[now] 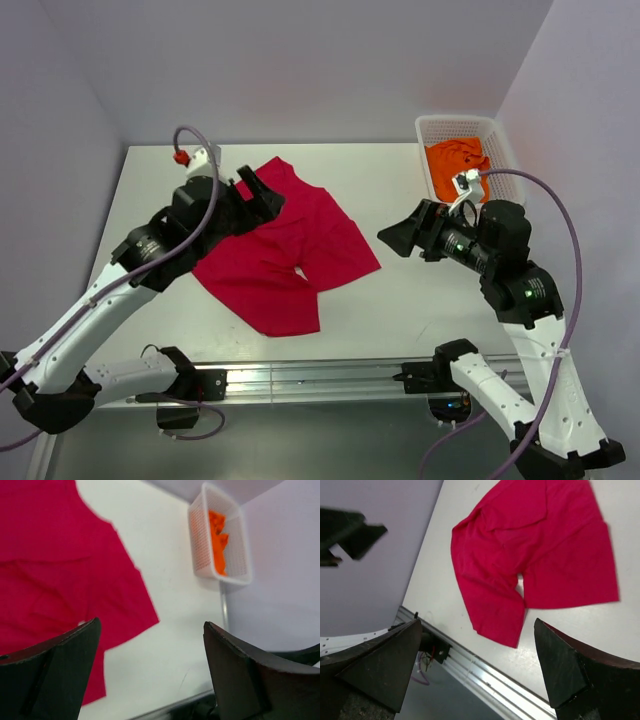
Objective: Fold and stack the t-shirts
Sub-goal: Flatten out the tshirt
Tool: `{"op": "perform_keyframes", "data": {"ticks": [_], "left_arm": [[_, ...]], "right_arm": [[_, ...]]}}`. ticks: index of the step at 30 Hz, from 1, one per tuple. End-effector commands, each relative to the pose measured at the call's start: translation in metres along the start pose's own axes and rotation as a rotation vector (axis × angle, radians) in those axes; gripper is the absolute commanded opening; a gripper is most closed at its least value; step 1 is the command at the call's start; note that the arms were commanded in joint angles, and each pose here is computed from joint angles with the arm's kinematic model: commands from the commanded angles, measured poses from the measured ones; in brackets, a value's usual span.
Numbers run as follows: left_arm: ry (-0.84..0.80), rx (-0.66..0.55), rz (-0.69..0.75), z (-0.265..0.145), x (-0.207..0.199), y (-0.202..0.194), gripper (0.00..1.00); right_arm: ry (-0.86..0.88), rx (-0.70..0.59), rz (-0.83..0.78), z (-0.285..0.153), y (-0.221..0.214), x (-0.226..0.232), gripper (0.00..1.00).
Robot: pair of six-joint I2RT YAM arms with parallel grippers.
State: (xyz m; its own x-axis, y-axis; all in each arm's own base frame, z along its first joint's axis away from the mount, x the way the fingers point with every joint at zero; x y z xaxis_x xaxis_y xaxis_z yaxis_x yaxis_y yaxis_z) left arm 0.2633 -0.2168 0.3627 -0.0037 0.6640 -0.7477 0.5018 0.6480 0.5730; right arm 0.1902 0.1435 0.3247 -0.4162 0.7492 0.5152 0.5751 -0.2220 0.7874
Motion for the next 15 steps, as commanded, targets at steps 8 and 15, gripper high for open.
{"op": "perform_keyframes", "data": {"ticks": [8,15], "left_arm": [[0.282,0.520,0.355,-0.018,0.072,-0.185,0.85],[0.350,0.677,0.529,-0.013,0.092,-0.259,0.81]], "right_arm": [[-0.307,0.027,-0.038,0.024,0.019,-0.057,1.00],[-0.393,0.067,-0.029,0.033,0.023,-0.075,1.00]]}}
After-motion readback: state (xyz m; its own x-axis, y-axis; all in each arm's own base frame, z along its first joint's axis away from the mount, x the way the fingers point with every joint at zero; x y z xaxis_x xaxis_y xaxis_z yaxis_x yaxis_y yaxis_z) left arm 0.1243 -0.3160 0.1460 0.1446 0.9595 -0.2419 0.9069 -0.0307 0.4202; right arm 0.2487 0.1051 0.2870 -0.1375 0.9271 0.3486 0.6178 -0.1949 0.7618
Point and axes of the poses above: each gripper's point midway between its finger pads, its own z axis out along the fingers, its own x axis along the line the jaws close on, y = z × x, the point moved 1 cm from there along -z, back along the fingers, and after that the axes turned 10 degrees about -z, right-handed, at the moved point
